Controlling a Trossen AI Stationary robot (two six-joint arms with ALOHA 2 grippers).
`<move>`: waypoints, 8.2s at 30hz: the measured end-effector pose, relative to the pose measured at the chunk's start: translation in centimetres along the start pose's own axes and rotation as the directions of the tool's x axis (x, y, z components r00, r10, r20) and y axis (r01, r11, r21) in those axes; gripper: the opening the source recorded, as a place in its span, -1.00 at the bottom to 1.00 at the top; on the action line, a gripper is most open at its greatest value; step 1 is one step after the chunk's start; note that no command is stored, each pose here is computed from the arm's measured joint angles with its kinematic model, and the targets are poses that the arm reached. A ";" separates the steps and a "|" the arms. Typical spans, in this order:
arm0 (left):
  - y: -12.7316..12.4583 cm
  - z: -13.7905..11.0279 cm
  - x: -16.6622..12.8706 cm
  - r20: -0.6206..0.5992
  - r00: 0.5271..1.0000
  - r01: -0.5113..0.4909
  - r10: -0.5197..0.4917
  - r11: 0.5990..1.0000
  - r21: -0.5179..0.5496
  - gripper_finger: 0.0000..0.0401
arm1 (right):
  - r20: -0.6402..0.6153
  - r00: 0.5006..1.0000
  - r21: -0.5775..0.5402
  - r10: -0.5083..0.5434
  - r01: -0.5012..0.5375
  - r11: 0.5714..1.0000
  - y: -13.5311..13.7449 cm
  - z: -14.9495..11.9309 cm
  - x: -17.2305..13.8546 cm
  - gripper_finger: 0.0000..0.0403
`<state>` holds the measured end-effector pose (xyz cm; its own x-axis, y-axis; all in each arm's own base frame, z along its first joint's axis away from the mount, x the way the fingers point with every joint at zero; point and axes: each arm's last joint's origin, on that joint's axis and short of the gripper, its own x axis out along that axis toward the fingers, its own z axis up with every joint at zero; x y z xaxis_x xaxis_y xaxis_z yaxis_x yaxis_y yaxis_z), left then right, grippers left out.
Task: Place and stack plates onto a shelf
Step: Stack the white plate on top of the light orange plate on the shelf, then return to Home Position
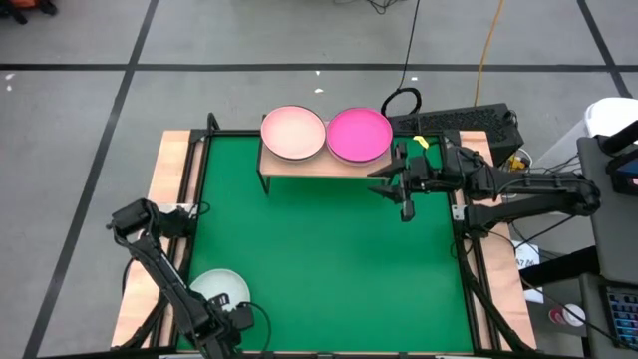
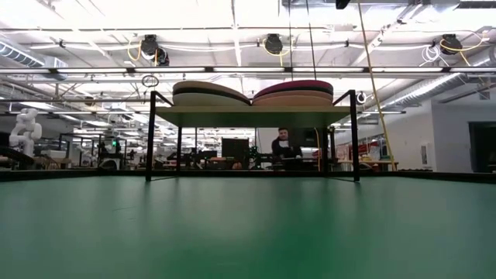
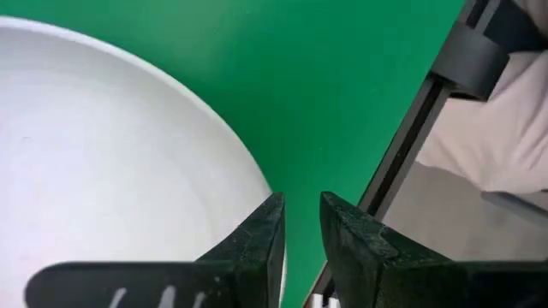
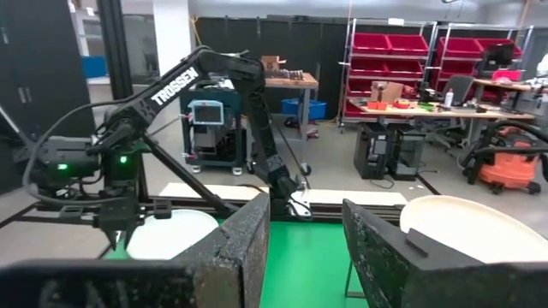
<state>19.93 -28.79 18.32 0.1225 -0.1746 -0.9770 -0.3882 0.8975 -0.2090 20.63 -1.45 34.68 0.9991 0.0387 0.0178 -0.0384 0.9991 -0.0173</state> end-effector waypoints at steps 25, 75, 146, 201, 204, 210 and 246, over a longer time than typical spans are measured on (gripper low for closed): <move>1.0 -0.3 4.2 -0.057 0.993 -0.098 0.102 0.993 0.072 -0.60 | -0.012 1.000 0.008 0.022 -0.022 1.000 0.4 -0.2 0.3 -0.36; 20.5 21.7 -21.1 0.445 0.706 -0.702 0.552 0.456 0.547 -0.93 | -0.084 0.996 0.049 0.034 -0.030 0.998 0.5 -2.6 0.4 -0.36; 24.4 7.5 -20.0 0.955 0.133 -0.459 -0.264 0.838 0.296 -0.98 | -0.010 0.997 -0.143 -0.077 0.075 0.987 1.2 -5.8 -9.0 -0.97; 29.5 1.8 -7.5 0.924 -0.195 -0.394 -0.330 0.888 0.235 -0.96 | 0.135 0.940 -0.133 -0.313 0.330 0.935 0.9 -16.1 -11.5 -1.00; 29.5 1.8 -7.4 0.924 -0.194 -0.395 -0.330 0.888 0.235 -0.95 | 0.131 0.941 -0.159 -0.313 0.331 0.930 0.9 -16.2 -11.5 -1.00; 29.5 1.8 -7.4 0.924 -0.194 -0.361 -0.330 0.900 0.246 -0.94 | 0.126 0.942 -0.191 -0.311 0.330 0.924 0.9 -16.2 -11.5 -1.00; 29.5 1.8 -7.5 0.924 -0.193 -0.369 -0.330 0.897 0.243 -0.93 | 0.123 0.943 -0.192 -0.309 0.328 0.925 0.9 -16.2 -11.5 -1.00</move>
<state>9.25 -0.30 19.52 0.9485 0.1117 0.2965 -0.1714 0.9680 0.1834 9.44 -1.22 18.22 0.9518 -0.2702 0.1449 0.2958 0.9336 -0.2021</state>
